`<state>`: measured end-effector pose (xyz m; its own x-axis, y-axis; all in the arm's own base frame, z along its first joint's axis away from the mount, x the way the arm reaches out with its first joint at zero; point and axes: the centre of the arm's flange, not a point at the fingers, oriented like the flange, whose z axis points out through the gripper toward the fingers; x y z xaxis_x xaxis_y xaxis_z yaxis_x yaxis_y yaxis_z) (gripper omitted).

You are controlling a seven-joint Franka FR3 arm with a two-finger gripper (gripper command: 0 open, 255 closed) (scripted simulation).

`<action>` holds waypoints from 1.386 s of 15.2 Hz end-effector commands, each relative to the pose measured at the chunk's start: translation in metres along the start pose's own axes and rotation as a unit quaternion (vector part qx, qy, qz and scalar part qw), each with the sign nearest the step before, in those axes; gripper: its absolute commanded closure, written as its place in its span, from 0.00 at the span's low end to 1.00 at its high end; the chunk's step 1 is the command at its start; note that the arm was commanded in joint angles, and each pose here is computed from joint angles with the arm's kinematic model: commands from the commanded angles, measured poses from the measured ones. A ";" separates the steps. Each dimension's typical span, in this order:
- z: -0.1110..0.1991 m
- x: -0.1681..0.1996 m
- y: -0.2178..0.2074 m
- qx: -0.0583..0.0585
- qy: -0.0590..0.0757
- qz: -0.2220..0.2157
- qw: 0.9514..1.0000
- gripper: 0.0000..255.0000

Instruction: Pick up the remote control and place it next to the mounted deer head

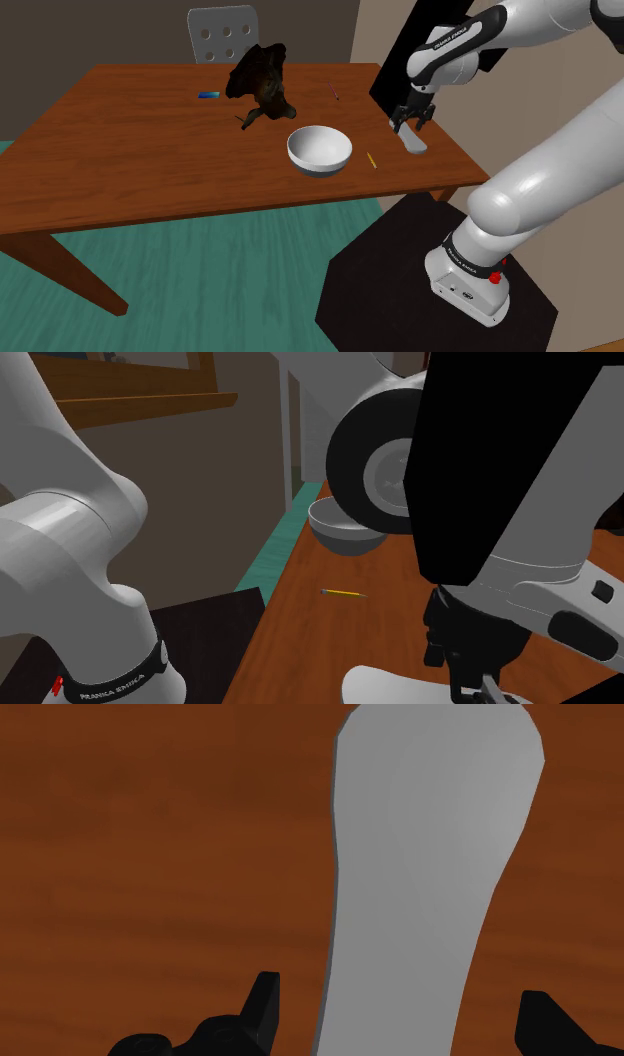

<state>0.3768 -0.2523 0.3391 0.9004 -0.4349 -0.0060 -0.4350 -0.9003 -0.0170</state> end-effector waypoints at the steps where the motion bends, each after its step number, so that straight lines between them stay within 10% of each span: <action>1: 0.006 -0.001 0.001 0.000 -0.001 0.002 1.000 0.00; 7: 0.006 -0.001 0.001 0.000 -0.001 0.002 1.000 0.00; 8: 0.006 -0.001 0.001 0.000 -0.001 0.002 1.000 1.00; 21: -0.016 -0.001 0.001 0.000 -0.001 0.002 1.000 1.00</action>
<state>0.3757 -0.2513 0.3492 0.9001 -0.4356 -0.0102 -0.4357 -0.8999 -0.0173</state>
